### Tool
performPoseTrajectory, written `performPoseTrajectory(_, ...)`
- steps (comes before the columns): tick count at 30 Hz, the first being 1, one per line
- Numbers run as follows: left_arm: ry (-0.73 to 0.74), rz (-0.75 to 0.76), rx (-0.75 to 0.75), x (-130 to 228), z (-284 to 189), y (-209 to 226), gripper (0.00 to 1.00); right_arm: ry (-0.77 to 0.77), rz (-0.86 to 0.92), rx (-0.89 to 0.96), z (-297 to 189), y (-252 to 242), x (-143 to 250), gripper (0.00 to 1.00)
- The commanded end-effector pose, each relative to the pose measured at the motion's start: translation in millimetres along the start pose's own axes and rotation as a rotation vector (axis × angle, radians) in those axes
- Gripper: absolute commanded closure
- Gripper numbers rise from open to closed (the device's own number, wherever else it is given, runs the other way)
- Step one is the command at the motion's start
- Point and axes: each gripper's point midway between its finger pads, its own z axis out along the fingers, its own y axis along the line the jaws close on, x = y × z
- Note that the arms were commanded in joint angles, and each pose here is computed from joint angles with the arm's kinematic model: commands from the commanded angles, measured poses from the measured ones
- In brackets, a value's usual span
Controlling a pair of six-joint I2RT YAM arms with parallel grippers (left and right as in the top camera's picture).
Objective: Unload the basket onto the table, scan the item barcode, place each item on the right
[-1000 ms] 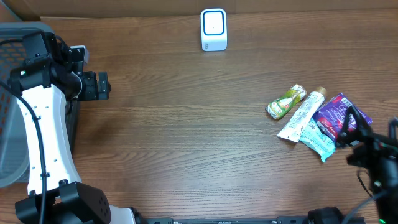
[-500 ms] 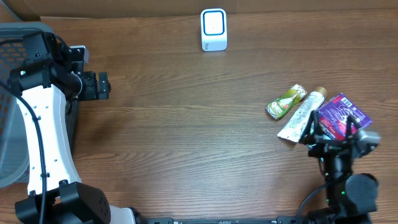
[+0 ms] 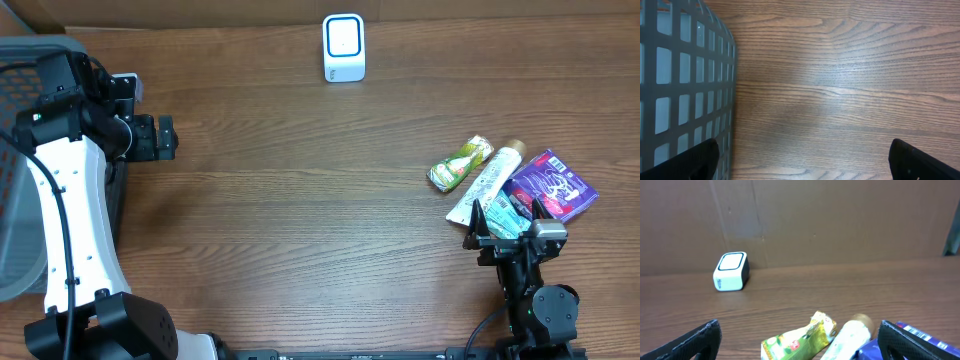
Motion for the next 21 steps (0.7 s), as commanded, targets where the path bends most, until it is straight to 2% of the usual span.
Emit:
performPoseTrajectory(1,-0.006,0.022,0.0,1.1,-2.8,0.6,0.0,-0.01,-0.081,0.005,-0.1,-1.6,0.2,0.0)
performPoseTrajectory(21,-0.006,0.023,0.0,1.0,-2.8,0.6,0.0,-0.013,-0.082,-0.006,0.0,0.4,-0.4,0.0)
